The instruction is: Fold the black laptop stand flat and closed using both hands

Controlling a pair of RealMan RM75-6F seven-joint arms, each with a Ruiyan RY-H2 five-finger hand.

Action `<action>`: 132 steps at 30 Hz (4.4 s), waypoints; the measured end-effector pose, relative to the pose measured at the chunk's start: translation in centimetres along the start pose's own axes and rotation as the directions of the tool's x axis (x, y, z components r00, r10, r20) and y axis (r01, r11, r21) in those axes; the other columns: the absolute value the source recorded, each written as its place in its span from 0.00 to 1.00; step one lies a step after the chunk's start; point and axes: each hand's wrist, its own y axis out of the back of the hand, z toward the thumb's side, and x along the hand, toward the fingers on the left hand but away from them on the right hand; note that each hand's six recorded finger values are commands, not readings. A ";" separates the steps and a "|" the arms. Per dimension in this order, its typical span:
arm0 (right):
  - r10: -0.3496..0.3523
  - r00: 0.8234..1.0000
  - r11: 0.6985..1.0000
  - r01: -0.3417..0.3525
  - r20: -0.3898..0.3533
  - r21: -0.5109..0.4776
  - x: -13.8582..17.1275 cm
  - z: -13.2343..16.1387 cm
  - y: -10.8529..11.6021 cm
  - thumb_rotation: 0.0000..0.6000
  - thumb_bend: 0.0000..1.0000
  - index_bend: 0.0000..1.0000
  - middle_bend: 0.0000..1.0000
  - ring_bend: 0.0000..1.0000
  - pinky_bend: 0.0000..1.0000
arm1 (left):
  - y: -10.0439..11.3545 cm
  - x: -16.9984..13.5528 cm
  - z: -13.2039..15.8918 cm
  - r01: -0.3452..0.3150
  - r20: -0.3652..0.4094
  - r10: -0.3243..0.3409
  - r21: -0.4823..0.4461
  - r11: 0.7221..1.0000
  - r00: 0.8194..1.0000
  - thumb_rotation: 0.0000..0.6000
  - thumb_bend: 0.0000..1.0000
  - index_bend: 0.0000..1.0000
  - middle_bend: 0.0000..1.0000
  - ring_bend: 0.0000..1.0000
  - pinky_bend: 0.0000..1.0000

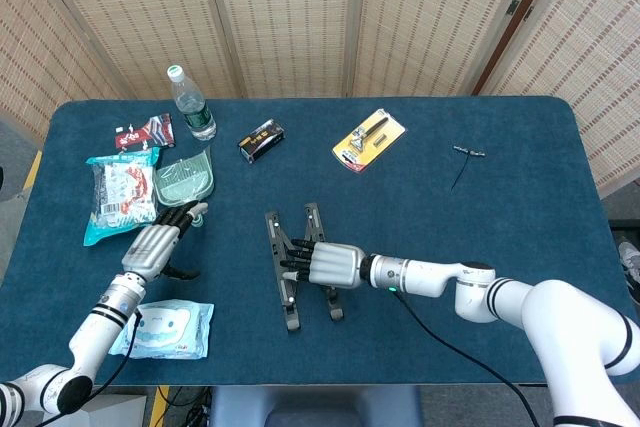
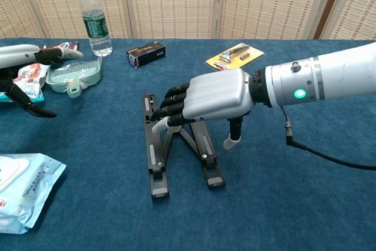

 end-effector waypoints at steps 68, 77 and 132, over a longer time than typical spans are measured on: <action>0.133 0.990 0.983 -0.138 -0.048 -0.118 -9.4 1.0 3.1 1.00 0.13 0.00 0.04 0.00 0.00 | -0.4 -0.4 -1.9 -0.005 -0.014 0.004 -0.049 0.999 1.000 1.00 0.13 0.00 0.00 0.00 0.00; 0.103 0.993 0.987 -0.108 -0.052 -0.119 -9.8 1.1 3.3 1.00 0.15 0.00 0.25 0.00 0.00 | -0.4 -0.5 -1.8 -0.005 -0.010 0.004 -0.047 0.999 1.000 1.00 0.13 0.00 0.00 0.00 0.00; -0.060 0.998 0.981 0.060 0.007 -0.184 -7.0 -0.4 1.5 1.00 0.28 0.44 0.68 0.37 0.01 | -1.5 -0.5 -0.6 0.022 0.026 -0.021 -0.044 0.999 0.999 1.00 0.13 0.00 0.00 0.00 0.00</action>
